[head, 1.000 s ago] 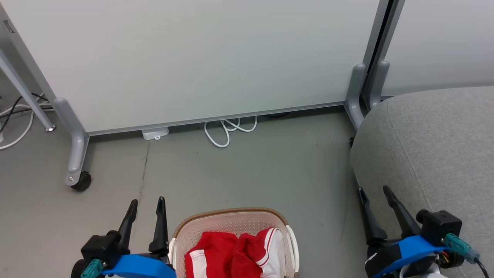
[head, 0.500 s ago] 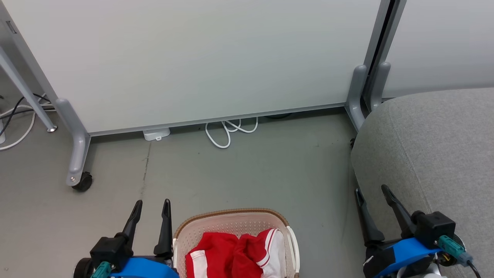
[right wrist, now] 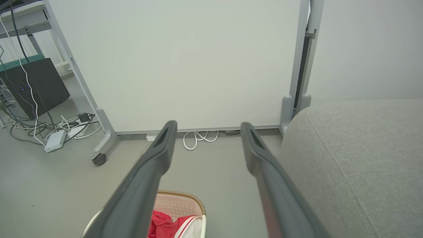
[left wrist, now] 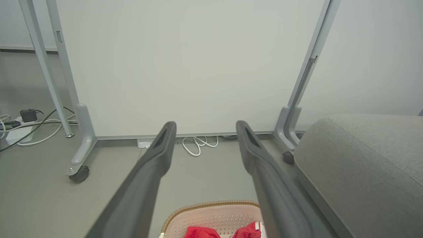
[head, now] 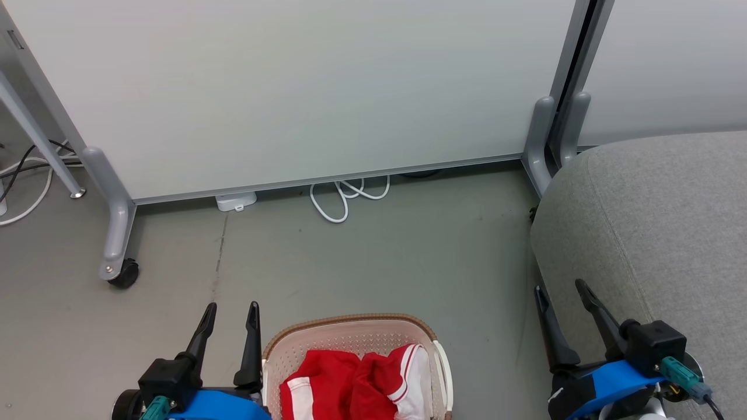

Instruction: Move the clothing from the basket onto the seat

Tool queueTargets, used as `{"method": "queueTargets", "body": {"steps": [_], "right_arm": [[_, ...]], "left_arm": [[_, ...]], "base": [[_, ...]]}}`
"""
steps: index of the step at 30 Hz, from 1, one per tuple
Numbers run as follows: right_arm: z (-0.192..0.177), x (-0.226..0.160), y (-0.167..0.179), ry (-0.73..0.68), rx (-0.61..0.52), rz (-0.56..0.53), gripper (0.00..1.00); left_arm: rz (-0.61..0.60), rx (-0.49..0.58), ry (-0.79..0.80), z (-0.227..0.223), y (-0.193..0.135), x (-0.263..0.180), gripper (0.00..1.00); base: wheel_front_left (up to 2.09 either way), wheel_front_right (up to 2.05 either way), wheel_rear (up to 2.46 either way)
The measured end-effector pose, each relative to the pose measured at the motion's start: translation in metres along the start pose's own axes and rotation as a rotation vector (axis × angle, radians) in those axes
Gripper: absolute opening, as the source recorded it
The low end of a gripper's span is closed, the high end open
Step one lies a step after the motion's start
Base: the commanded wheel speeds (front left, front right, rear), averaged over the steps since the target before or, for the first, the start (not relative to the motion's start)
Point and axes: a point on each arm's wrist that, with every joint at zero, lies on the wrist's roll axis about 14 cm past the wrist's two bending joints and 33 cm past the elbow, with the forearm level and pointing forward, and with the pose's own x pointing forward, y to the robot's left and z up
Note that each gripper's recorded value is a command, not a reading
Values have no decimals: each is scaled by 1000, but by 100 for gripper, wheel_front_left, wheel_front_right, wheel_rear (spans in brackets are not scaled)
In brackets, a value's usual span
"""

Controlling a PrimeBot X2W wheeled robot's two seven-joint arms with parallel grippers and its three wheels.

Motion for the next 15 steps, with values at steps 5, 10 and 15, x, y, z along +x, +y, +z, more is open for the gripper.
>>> {"method": "queueTargets", "body": {"steps": [5, 10, 15], "right_arm": [[-2, 0, 0, 7, 7, -1, 100], [-6, 3, 1, 16, 12, 4, 100], [-3, 21, -1, 0, 12, 9, 100]], "left_arm": [[0, -7, 10, -3, 0, 2, 100], [-3, -11, 63, -20, -2, 7, 100], [-34, -9, 140, -43, -7, 29, 100]], "base": [[0, 0, 0], [0, 0, 0], [0, 0, 0]]}}
